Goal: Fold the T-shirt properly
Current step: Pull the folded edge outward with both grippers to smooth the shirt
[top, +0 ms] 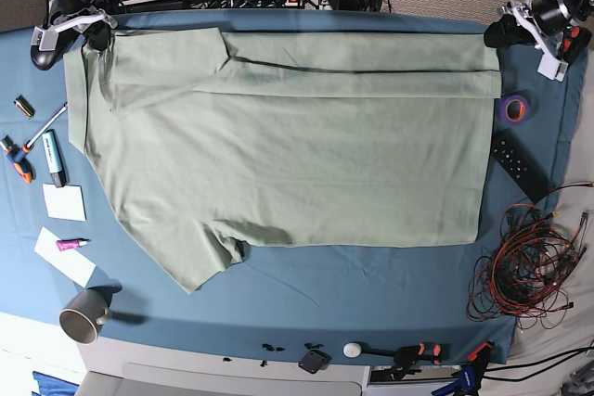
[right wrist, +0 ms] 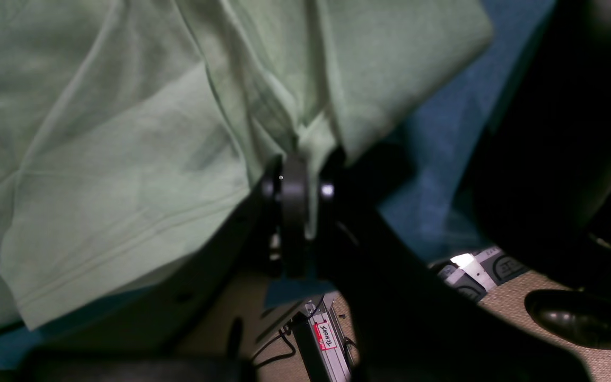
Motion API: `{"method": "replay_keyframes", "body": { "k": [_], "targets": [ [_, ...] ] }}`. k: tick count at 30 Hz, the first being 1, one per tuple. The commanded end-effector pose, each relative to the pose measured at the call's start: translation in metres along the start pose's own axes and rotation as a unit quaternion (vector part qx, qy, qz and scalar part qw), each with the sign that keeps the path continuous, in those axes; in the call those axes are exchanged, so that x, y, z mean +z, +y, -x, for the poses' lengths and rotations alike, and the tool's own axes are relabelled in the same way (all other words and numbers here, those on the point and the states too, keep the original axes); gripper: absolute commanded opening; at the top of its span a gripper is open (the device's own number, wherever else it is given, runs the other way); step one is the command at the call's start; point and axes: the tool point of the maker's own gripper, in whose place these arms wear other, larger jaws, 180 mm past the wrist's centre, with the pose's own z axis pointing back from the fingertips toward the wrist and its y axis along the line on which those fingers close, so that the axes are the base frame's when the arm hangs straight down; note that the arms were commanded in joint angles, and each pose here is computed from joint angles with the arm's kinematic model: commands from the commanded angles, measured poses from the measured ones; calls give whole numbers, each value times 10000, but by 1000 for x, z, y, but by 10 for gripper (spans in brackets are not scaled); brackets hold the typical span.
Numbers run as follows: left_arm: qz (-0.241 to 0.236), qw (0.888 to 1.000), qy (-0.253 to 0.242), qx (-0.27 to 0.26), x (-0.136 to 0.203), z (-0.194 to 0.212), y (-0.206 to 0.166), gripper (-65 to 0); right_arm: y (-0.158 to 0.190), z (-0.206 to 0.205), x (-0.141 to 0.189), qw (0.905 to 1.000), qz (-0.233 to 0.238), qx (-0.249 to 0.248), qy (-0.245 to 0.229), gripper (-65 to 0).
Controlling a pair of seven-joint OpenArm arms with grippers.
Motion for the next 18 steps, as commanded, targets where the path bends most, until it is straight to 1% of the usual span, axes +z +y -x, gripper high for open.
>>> {"method": "replay_keyframes", "body": {
  "k": [1,5,12,18],
  "targets": [
    [-299,9992,268,-59,6,8,12,-650,-14,14,7,9987,278,146,398,-650],
    [-323,9990,291,-75,6,8,13,-650,-16,18,9,9984,303,150,445,-650],
    [-285,9987,414,30,10,21,11,-650,-17,20,11,9983,312,151,474,-650],
    [-287,9987,410,23,9,21,12,-650,-19,24,13,9979,334,158,533,-650]
  ]
}}
